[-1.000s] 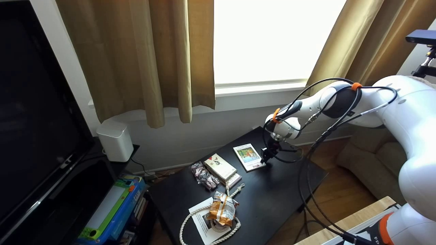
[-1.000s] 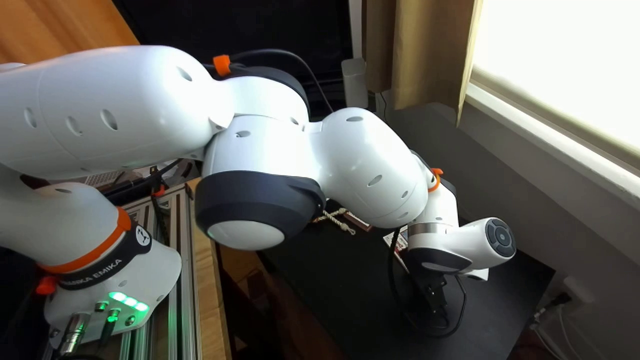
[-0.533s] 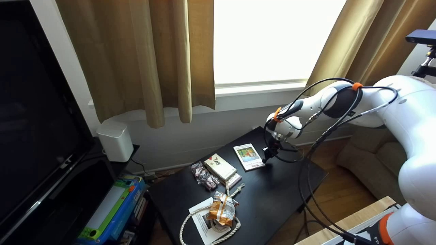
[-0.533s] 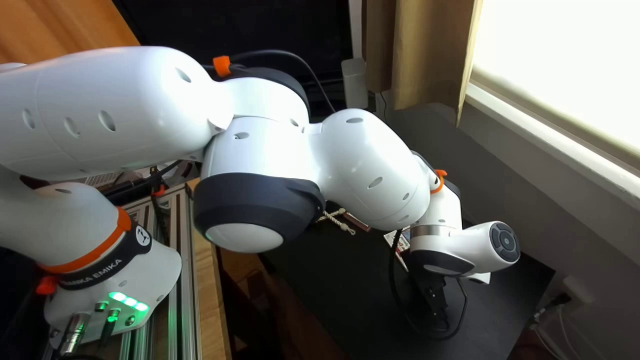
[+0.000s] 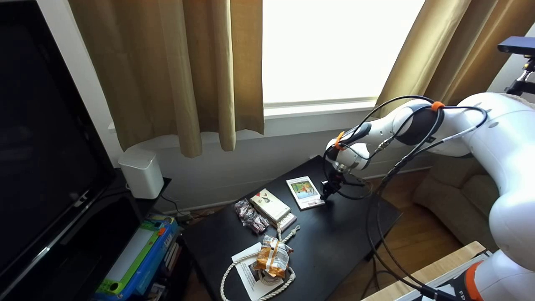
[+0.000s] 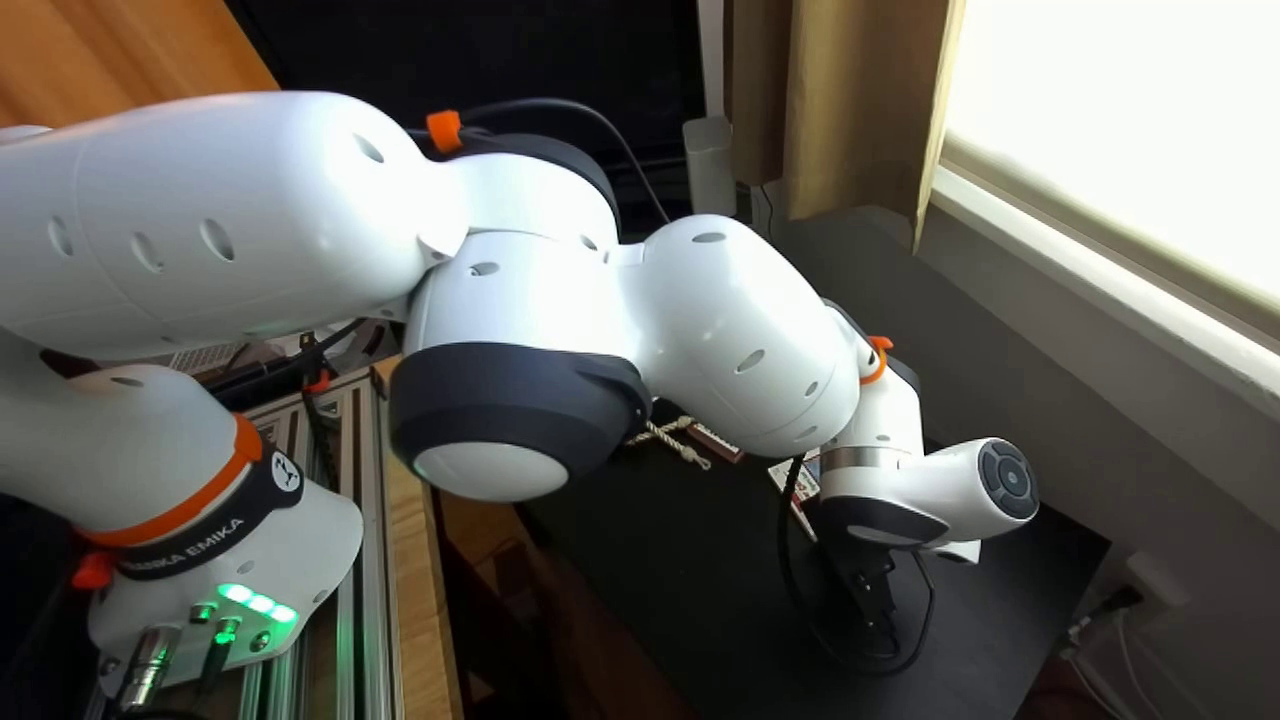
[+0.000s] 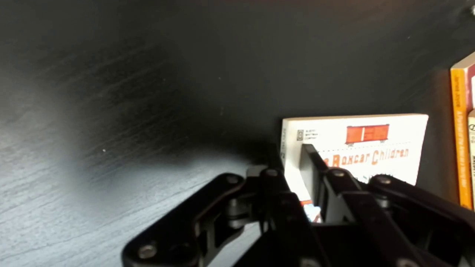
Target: Pick up the book on the right of the table and put it on top of the two stacked books
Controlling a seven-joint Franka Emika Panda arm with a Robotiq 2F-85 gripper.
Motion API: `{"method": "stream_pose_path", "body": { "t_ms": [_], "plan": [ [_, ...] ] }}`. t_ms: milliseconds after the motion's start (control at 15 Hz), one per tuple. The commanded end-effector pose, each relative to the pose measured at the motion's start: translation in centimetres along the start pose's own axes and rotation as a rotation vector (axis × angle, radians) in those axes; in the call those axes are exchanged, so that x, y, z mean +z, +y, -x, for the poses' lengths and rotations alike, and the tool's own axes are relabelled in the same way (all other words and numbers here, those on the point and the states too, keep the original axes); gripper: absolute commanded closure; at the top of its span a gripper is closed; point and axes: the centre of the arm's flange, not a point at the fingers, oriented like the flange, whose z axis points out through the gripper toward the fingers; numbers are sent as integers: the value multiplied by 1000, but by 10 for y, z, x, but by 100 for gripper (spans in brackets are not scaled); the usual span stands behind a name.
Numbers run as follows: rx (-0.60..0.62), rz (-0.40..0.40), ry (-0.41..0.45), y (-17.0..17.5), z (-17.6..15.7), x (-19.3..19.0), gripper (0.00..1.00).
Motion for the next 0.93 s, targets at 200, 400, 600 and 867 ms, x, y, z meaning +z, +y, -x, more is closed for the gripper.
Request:
{"method": "stream_pose_path", "body": {
  "t_ms": [200,400,600,867],
  "plan": [
    [1,37,-22,-32,-21,-12,24],
    [26,82,-42,-64,-37,-14,0],
    [59,142,-71,-91,-53,-8,0],
    [145,298,-102,-117,-68,13,0]
  ]
}}
